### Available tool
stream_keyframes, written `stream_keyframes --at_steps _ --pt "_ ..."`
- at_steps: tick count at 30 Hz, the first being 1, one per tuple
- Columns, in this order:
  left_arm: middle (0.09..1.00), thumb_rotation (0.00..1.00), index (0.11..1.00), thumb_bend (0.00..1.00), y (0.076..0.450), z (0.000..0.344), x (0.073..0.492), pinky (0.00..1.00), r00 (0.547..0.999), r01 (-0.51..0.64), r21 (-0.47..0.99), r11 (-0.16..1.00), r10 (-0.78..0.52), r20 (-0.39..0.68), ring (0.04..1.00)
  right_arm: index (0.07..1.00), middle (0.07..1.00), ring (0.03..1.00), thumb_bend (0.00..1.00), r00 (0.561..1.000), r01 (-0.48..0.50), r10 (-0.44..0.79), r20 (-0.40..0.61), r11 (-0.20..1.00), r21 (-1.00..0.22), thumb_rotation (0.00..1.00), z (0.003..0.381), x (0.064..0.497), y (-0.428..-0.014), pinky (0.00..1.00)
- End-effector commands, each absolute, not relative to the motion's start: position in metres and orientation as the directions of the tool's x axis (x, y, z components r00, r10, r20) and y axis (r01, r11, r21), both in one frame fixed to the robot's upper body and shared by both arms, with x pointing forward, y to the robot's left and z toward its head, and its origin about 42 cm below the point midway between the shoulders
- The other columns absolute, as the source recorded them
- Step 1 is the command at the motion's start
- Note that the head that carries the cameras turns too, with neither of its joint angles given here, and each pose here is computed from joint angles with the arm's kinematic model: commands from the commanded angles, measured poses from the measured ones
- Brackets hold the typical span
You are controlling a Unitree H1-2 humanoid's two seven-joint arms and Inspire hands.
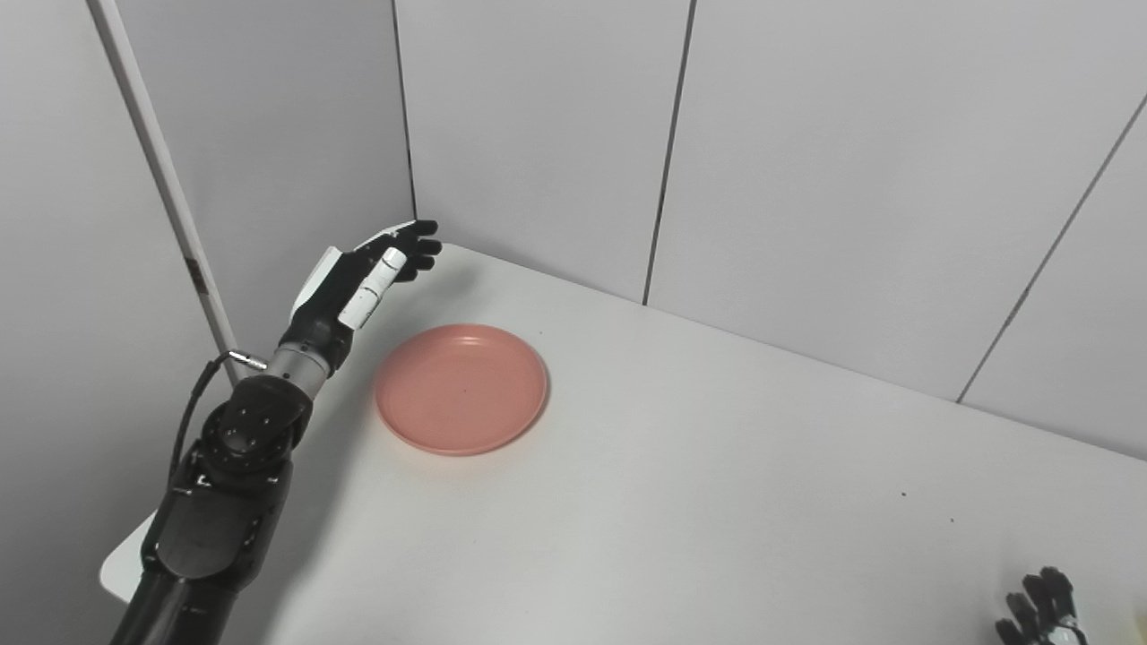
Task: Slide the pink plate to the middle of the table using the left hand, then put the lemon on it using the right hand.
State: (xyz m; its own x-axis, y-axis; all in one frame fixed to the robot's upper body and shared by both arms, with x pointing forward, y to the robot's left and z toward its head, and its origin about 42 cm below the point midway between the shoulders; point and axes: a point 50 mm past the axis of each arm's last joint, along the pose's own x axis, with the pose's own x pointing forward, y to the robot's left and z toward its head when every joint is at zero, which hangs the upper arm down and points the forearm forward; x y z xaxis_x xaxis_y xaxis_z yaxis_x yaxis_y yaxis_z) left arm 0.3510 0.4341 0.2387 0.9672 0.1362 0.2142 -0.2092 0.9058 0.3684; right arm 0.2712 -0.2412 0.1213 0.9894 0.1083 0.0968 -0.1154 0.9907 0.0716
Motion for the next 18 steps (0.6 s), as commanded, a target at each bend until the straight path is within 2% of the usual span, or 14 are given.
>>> stream_keyframes --at_steps 1,13,18 --pt "0.798 1.00 0.794 0.80 0.437 0.262 0.358 0.81 0.943 -0.245 0.404 0.881 0.121 0.309 0.795 0.999 1.000 1.000 0.65 0.983 -0.121 0.111 0.147 0.990 0.066 0.90 0.130 0.275 -0.245 1.00" --pt "0.830 1.00 0.831 0.81 0.442 0.226 0.367 0.89 0.962 -0.216 0.412 0.885 0.121 0.244 0.839 0.996 0.992 1.000 0.66 0.983 -0.126 0.115 0.140 0.989 0.072 0.90 0.126 0.275 -0.248 1.00" --pt "0.831 1.00 0.839 0.84 0.449 0.208 0.372 0.87 0.969 -0.204 0.382 0.901 0.130 0.210 0.845 0.999 0.988 0.989 0.66 0.981 -0.134 0.123 0.147 0.989 0.069 0.91 0.125 0.276 -0.248 1.00"
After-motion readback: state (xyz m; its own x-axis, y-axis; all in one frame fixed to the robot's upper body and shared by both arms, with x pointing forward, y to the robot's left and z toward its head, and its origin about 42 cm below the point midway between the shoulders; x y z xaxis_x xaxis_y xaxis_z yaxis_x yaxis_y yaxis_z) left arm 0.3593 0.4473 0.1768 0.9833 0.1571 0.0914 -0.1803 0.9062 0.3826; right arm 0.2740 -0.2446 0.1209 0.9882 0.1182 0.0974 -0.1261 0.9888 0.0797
